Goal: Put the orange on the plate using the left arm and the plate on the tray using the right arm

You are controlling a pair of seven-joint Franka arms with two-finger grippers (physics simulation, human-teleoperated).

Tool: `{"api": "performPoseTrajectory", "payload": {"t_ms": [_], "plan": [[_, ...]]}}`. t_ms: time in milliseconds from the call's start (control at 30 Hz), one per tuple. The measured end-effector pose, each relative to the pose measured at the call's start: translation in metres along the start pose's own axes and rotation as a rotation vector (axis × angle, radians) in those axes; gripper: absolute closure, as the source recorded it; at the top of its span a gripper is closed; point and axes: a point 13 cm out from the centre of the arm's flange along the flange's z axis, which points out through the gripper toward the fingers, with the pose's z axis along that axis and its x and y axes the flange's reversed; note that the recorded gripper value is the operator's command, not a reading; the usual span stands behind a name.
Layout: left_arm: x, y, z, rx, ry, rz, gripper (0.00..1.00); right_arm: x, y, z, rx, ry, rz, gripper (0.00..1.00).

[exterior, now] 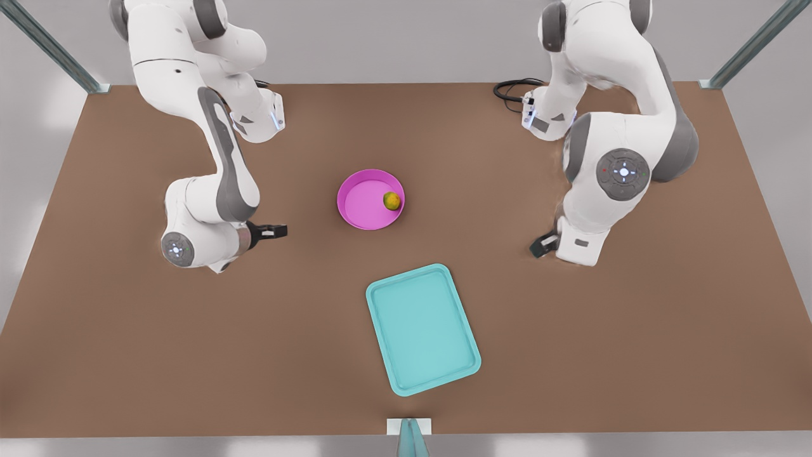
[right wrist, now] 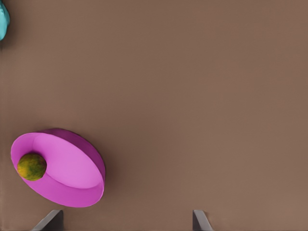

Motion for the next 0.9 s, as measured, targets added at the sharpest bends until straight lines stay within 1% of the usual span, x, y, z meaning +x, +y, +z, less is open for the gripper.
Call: {"api": "performPoseTrajectory", "payload": {"t_ms": [67,133,200,300,400,533,667,767,900], "plan": [[-0.008,0.048,-0.027,0.079,0.086,0.065,0.00,0.019,0.036,0.031,-0.020,-0.008,-0.039,0.00],[0.001,0.096,-0.035,0.074,0.106,0.090,0.00,0.042,0.065,0.058,-0.024,-0.033,-0.082,0.00],[0.004,0.112,-0.031,0.047,0.107,0.125,0.00,0.056,0.079,0.093,-0.012,-0.068,-0.109,0.00],[-0.010,0.118,-0.028,0.020,0.110,0.166,0.00,0.052,0.062,0.127,-0.019,-0.134,-0.080,0.00],[-0.013,0.139,-0.029,0.004,0.143,0.177,0.00,0.039,0.051,0.150,-0.091,-0.183,-0.020,0.00],[-0.034,0.181,-0.042,0.061,0.157,0.143,0.00,0.026,0.069,0.171,-0.172,-0.222,0.001,0.00],[-0.045,0.194,-0.043,0.097,0.149,0.168,0.00,0.010,0.071,0.187,-0.236,-0.235,0.014,0.00],[-0.041,0.185,-0.051,0.139,0.141,0.221,0.00,0.008,0.074,0.187,-0.258,-0.245,-0.020,0.00],[-0.041,0.178,-0.060,0.171,0.126,0.272,0.00,0.012,0.076,0.198,-0.261,-0.224,-0.080,0.00]]}}
